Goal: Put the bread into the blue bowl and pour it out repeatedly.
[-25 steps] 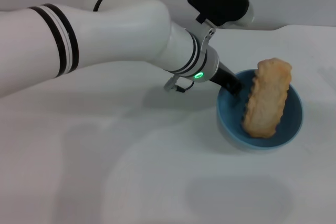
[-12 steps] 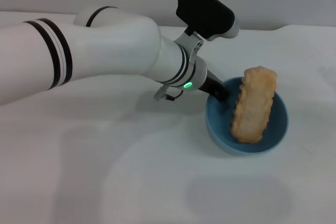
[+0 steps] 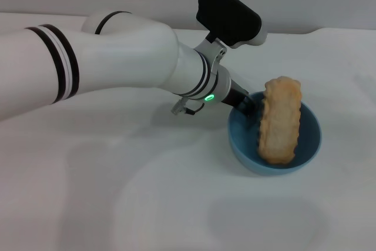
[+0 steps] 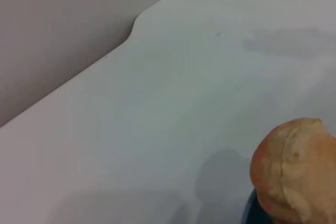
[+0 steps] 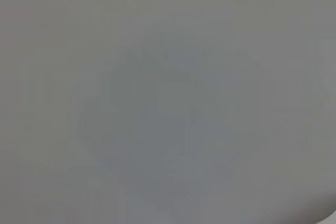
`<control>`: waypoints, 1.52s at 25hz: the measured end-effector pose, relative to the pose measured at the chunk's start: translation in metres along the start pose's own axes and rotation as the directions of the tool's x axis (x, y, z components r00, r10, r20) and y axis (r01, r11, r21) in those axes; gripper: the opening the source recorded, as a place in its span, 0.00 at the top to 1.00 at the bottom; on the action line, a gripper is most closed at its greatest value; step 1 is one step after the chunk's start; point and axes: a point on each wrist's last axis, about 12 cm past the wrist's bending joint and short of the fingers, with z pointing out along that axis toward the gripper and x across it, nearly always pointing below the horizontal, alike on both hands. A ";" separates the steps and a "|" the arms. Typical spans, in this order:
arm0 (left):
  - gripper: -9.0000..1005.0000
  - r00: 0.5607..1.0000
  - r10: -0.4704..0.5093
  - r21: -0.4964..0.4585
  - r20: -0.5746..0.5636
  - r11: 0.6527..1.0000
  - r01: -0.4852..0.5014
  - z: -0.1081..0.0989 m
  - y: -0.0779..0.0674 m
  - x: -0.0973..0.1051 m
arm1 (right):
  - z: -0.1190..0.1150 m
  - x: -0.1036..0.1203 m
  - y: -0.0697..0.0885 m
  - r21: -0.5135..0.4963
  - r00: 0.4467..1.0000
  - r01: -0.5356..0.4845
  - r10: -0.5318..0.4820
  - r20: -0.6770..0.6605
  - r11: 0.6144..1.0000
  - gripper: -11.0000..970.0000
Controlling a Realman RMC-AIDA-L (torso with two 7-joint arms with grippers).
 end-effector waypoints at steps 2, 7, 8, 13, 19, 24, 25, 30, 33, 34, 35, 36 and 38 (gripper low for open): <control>0.86 1.000 -0.007 0.000 0.000 1.000 0.007 0.000 0.000 0.000 | 0.001 0.003 -0.001 0.001 1.000 -0.010 0.010 -0.004 1.000 0.43; 0.78 0.998 -0.065 -0.004 0.024 0.998 0.065 -0.004 0.007 -0.005 | 0.001 0.004 -0.002 0.005 1.000 -0.005 0.005 -0.004 1.000 0.42; 0.77 0.996 -0.084 -0.007 0.035 0.996 0.084 -0.006 0.010 -0.007 | 0.000 0.003 -0.002 0.006 1.000 -0.002 0.002 -0.003 1.000 0.42; 0.45 0.992 -0.097 -0.033 0.084 0.994 0.100 -0.016 0.024 -0.021 | -0.002 0.003 -0.004 0.020 1.000 0.007 -0.007 0.003 1.000 0.42; 0.35 0.957 -0.084 -0.134 0.278 0.983 0.125 -0.034 0.050 -0.033 | -0.002 0.004 -0.012 0.090 0.974 0.224 -0.226 0.013 0.971 0.42; 0.32 0.868 -0.073 -0.230 0.492 0.950 0.211 -0.052 0.070 -0.020 | 0.000 0.011 -0.020 0.168 0.919 0.384 -0.394 0.033 0.908 0.42; 0.31 0.830 -0.066 -0.266 0.554 0.931 0.252 -0.056 0.076 -0.011 | 0.000 0.014 -0.023 0.208 0.888 0.432 -0.454 0.072 0.878 0.42; 0.26 0.772 -0.033 -0.322 0.635 0.897 0.304 -0.058 0.079 0.010 | -0.003 0.018 -0.028 0.321 0.788 0.533 -0.597 0.150 0.783 0.42; 0.22 0.720 0.030 -0.367 0.693 0.875 0.317 -0.060 0.074 0.026 | -0.006 0.022 -0.030 0.410 0.711 0.573 -0.679 0.183 0.710 0.42; 0.21 0.705 0.047 -0.375 0.707 0.870 0.318 -0.060 0.071 0.030 | -0.006 0.025 -0.030 0.436 0.690 0.580 -0.700 0.187 0.688 0.42; 0.20 0.683 0.069 -0.384 0.727 0.866 0.321 -0.059 0.067 0.036 | -0.007 0.029 -0.031 0.463 0.671 0.580 -0.715 0.195 0.670 0.42; 0.19 0.673 0.078 -0.383 0.736 0.867 0.318 -0.057 0.063 0.040 | -0.008 0.031 -0.031 0.482 0.660 0.575 -0.723 0.204 0.661 0.42; 0.18 0.668 0.070 -0.374 0.741 0.869 0.324 -0.054 0.059 0.048 | -0.013 0.036 -0.030 0.519 0.652 0.538 -0.718 0.244 0.665 0.42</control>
